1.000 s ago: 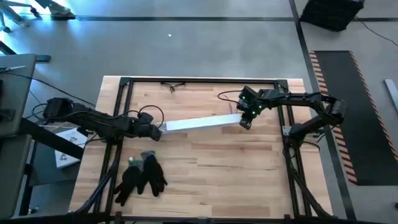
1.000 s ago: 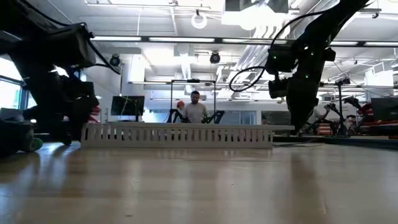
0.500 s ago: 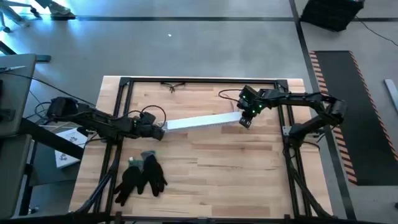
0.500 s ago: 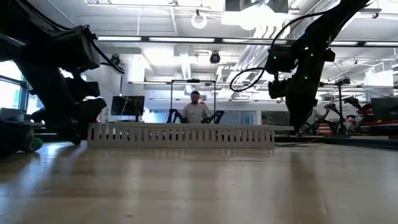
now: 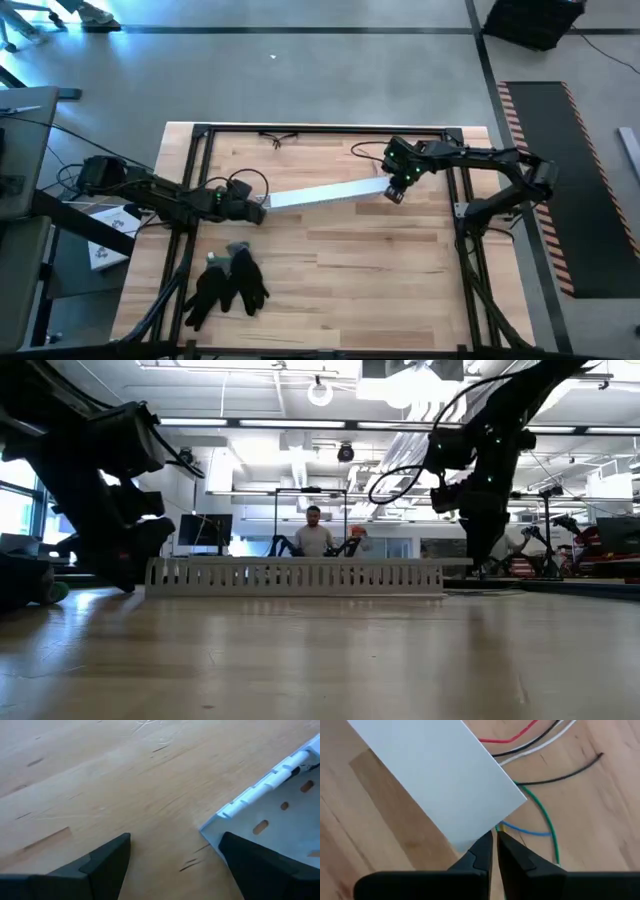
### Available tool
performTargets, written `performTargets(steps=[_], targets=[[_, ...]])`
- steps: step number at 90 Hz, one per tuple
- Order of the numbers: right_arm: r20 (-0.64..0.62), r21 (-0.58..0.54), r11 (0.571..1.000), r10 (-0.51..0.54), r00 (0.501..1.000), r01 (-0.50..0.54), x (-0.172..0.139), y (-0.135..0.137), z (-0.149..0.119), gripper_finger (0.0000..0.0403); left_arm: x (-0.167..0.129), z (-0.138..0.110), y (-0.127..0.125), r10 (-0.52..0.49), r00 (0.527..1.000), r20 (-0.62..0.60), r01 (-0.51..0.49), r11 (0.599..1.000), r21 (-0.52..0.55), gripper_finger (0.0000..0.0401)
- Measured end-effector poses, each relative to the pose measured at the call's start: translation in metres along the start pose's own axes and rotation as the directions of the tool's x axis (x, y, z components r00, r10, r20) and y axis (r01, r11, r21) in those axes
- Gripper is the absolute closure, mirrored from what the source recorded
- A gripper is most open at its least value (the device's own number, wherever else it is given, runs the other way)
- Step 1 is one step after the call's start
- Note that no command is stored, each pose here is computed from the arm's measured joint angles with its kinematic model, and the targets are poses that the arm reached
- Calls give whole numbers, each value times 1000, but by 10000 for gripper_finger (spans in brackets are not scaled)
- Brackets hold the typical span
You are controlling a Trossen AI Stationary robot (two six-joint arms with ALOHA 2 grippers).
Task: Ziptie cables
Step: Close the white cable duct
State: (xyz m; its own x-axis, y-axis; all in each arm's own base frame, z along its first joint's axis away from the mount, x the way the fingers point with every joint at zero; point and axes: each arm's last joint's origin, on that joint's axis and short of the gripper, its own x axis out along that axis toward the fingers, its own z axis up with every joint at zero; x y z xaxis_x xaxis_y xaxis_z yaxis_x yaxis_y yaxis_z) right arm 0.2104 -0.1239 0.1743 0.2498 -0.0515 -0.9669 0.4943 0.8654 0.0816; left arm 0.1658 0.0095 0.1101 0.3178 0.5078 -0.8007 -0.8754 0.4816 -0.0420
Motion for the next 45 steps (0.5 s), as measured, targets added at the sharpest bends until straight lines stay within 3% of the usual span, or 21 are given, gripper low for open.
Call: performTargets(steps=[16,45], targets=[[-25,23,1000,-19,1000,19,2,-6,-1,391,0,0,0,-6,1000,-3,6,1000,21,106],[65,3,1000,12,998,-12,11,-3,10,391,1,3,-4,-58,998,23,56,994,93,110]])
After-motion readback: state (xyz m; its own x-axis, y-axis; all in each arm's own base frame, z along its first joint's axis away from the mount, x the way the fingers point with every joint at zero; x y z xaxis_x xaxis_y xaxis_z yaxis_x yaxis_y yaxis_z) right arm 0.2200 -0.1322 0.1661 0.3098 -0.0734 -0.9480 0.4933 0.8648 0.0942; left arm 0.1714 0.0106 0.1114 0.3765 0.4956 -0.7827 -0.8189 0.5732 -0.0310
